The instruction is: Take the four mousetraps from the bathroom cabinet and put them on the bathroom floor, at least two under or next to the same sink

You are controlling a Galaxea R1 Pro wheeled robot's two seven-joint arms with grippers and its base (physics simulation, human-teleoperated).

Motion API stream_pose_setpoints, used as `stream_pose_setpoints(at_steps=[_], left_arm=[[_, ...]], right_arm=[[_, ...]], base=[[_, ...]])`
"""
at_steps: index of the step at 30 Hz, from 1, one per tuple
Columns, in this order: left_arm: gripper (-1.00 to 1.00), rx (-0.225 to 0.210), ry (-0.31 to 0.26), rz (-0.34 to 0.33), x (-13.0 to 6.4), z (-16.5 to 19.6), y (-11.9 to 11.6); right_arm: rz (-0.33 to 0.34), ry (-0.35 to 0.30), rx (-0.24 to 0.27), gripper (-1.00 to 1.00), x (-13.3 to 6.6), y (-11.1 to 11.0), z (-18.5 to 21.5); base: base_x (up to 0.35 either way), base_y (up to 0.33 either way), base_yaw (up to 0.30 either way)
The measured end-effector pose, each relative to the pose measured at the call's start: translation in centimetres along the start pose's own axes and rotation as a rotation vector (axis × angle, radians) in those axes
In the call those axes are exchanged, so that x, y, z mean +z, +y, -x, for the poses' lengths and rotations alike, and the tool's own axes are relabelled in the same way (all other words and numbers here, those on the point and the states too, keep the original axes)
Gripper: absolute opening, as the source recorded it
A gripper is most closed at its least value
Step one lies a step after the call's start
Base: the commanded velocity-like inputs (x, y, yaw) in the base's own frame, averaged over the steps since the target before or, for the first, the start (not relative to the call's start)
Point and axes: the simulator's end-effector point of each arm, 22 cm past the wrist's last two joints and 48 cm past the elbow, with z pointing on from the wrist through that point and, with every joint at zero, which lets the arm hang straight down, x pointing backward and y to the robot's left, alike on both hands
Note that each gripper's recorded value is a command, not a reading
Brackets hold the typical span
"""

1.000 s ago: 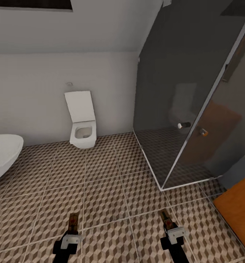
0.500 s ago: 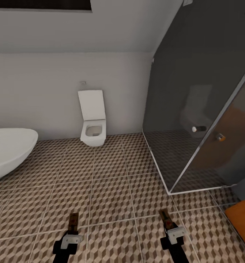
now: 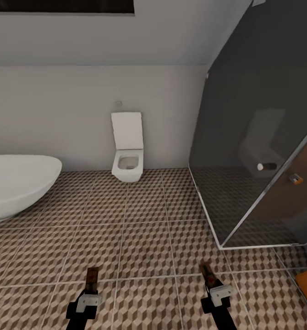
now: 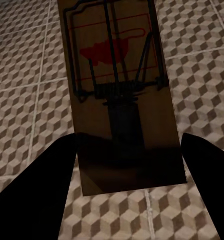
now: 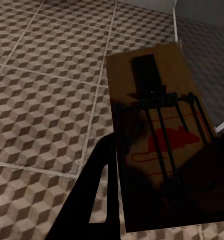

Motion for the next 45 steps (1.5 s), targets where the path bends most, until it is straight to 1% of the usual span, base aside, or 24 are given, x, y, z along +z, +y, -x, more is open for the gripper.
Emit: stream_pose_setpoints(at_steps=[12, 19, 26, 31, 36, 45], left_arm=[[-1.00, 0.001, 0.000, -0.001, -0.02, -0.03, -0.01], [-1.00, 0.000, -0.001, 0.000, 0.00, 0.01, 0.00], [-1.00, 0.000, 0.000, 0.000, 0.00, 0.01, 0.00], [-1.00, 0.001, -0.001, 0.000, -0.02, 0.02, 0.00], [-1.00, 0.001, -0.001, 0.000, -0.04, 0.01, 0.00], [-1.00, 0.000, -0.007, 0.000, -0.07, 0.33, 0.05]], right_arm=[[0.000, 0.000, 0.000, -1.00, 0.00, 0.00, 0.00], [0.000, 0.000, 0.000, -1.00, 0.00, 0.01, -0.01], [0.000, 0.000, 0.000, -1.00, -0.01, 0.01, -0.01], [0.000, 0.000, 0.000, -1.00, -0.02, 0.00, 0.00], [-0.001, -0.002, 0.000, -1.00, -0.03, -0.02, 0.05], [-0.003, -0.010, -0.001, -1.00, -0.01, -0.11, 0.44]], base=[[0.000, 0.005, 0.175], [0.000, 0.248, 0.112], [0.007, 0.330, 0.009], [0.123, 0.290, 0.000], [0.205, 0.084, -0.044], [0.227, 0.055, -0.166]])
